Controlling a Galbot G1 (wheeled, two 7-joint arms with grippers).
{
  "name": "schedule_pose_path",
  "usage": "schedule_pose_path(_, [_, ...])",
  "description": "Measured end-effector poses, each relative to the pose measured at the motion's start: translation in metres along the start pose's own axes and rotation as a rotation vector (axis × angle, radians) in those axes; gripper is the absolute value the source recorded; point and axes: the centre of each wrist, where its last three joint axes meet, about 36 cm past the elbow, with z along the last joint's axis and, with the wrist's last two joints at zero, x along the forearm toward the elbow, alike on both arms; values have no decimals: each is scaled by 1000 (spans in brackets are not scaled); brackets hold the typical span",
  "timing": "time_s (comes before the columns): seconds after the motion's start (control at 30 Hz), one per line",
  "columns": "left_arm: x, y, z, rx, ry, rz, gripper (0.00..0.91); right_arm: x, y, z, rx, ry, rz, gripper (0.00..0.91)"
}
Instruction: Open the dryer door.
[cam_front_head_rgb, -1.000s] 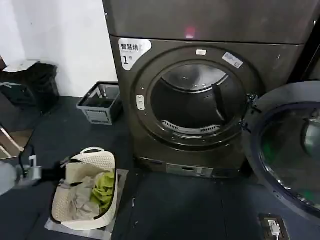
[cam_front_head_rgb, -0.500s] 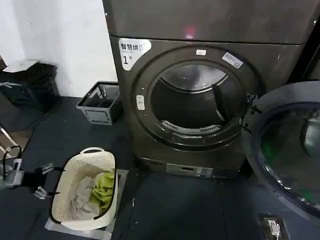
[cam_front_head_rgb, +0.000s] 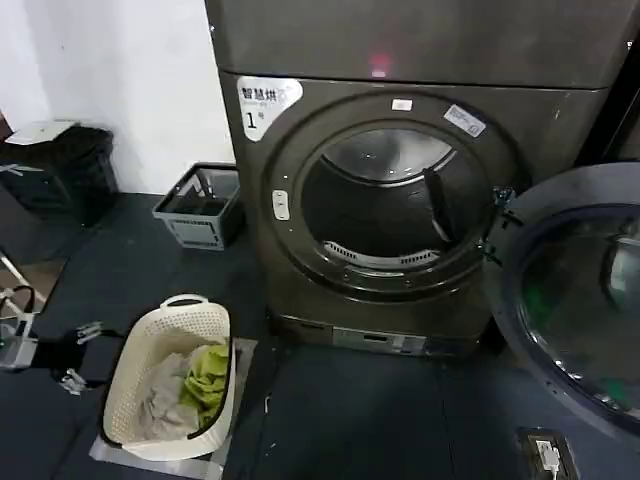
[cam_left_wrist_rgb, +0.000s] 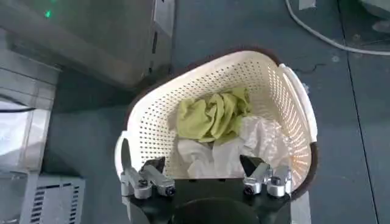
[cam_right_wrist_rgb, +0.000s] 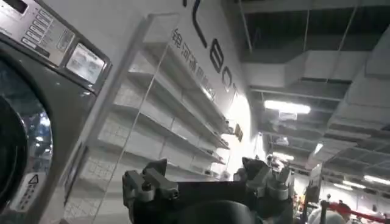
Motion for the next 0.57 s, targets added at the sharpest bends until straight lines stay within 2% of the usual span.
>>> schedule_pose_path(0.57, [3, 6, -3, -53, 20, 3, 907, 4, 1, 3, 3, 7, 1, 907])
